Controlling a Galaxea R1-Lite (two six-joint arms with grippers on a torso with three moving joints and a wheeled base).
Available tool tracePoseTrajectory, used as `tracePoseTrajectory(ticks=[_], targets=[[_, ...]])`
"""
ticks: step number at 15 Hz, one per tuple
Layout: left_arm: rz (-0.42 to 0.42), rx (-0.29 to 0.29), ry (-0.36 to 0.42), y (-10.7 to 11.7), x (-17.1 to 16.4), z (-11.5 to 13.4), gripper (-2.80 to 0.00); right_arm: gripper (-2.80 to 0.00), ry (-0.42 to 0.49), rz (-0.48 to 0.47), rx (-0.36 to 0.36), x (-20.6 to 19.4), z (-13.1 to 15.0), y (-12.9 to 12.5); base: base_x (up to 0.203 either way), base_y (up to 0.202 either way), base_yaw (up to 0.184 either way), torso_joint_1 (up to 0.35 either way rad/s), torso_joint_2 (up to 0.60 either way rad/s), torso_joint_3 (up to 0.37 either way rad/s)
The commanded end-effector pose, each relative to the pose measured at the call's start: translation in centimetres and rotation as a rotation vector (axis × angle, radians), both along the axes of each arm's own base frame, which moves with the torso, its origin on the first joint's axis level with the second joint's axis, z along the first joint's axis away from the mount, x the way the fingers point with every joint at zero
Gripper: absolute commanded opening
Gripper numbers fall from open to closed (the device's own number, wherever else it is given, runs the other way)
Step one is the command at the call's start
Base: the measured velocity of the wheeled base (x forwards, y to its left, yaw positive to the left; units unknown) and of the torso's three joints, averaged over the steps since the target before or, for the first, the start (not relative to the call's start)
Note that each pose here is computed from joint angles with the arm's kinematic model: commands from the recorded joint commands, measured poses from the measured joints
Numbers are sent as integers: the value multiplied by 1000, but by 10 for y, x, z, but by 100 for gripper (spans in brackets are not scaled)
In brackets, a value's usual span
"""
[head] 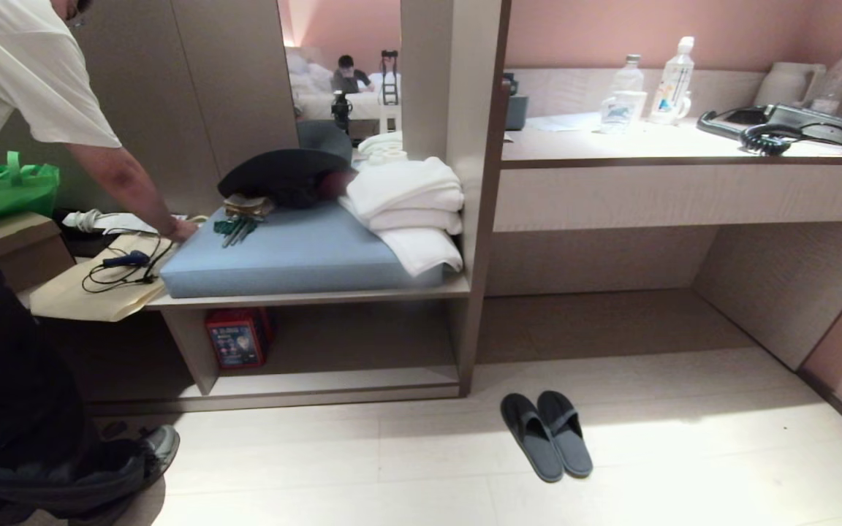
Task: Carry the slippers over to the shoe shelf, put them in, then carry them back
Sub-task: Pick up the slippers on the floor
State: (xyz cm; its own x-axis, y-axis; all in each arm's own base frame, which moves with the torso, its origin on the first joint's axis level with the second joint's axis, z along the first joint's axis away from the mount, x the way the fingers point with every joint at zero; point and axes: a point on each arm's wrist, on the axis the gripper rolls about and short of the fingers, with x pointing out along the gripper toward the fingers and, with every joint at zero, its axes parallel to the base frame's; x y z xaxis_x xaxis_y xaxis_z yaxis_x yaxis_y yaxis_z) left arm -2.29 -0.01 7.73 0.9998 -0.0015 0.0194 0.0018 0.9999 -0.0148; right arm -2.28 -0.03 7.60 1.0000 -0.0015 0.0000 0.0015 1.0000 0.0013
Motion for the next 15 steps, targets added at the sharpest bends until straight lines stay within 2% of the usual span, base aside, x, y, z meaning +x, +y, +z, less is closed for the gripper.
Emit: tracePoseTrajectory(ticks=[1,10,15], targets=[[1,0,7,0,1,-2,-280,-280,1,1,0,0,0,0,190,0,0,-1,2,1],[0,0,7,0,1,-2,-280,-280,0,1,-1,0,0,0,193,0,-2,3,2,3],[0,0,6,0,1,-2,-280,-280,0,1,-1,0,0,0,20,0,0,2,0,0]])
